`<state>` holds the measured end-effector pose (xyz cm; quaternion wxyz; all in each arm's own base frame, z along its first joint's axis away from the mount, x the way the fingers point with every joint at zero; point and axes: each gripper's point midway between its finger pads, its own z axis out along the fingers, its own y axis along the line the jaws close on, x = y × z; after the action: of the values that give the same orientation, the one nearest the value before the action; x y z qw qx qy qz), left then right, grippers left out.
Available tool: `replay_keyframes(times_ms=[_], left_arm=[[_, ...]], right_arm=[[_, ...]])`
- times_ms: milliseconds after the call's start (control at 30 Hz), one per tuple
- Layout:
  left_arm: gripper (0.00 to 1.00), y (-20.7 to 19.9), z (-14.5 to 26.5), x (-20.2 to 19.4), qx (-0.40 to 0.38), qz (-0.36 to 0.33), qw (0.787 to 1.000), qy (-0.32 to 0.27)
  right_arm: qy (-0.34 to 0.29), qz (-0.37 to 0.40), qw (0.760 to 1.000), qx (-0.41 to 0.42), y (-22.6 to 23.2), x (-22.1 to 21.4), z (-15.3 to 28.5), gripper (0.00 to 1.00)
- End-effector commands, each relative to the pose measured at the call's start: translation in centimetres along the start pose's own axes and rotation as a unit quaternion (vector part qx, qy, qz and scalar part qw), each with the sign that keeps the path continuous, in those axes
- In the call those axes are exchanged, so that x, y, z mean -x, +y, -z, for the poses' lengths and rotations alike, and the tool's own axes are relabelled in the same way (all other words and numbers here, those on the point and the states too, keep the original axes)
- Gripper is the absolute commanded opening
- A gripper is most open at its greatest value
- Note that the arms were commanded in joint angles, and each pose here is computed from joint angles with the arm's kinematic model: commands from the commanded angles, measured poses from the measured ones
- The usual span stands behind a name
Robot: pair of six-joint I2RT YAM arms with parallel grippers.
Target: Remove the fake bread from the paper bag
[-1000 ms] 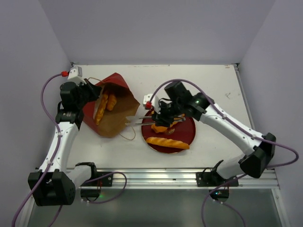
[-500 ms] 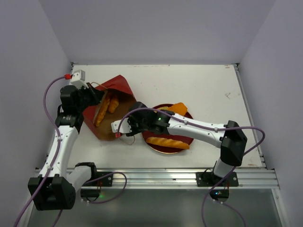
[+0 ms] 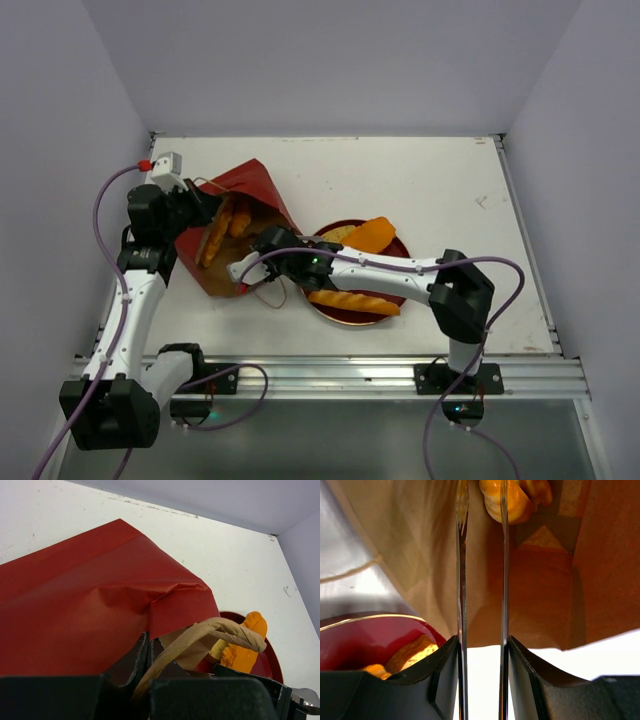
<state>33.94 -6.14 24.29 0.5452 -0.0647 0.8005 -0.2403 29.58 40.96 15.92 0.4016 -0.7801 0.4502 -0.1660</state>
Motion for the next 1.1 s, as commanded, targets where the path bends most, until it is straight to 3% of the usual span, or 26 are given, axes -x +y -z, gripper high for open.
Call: replay_keyframes(times_ms=[0,333,600,1067], left_arm=[[0.00,-0.5,0.6,0.4,-0.013,-0.010,1.000,-0.010],[0.00,-0.6,0.5,0.3,-0.018,-0.011,1.000,-0.010],[0.00,-0.8,0.6,0.4,-0.022,-0.010,1.000,-0.013],[0.00,-1.0,0.8,0.4,-0.025,-0.007,1.000,-0.015]], right_arm=[[0.019,0.011,0.998,-0.057,-3.1,0.0,-0.1,0.44],[0.041,0.023,0.996,-0.076,-4.1,0.5,-2.1,0.46],[0.038,0.036,0.994,-0.092,-4.9,1.1,-1.3,0.47],[0.082,0.060,0.992,-0.070,-3.0,0.3,-3.6,0.48]])
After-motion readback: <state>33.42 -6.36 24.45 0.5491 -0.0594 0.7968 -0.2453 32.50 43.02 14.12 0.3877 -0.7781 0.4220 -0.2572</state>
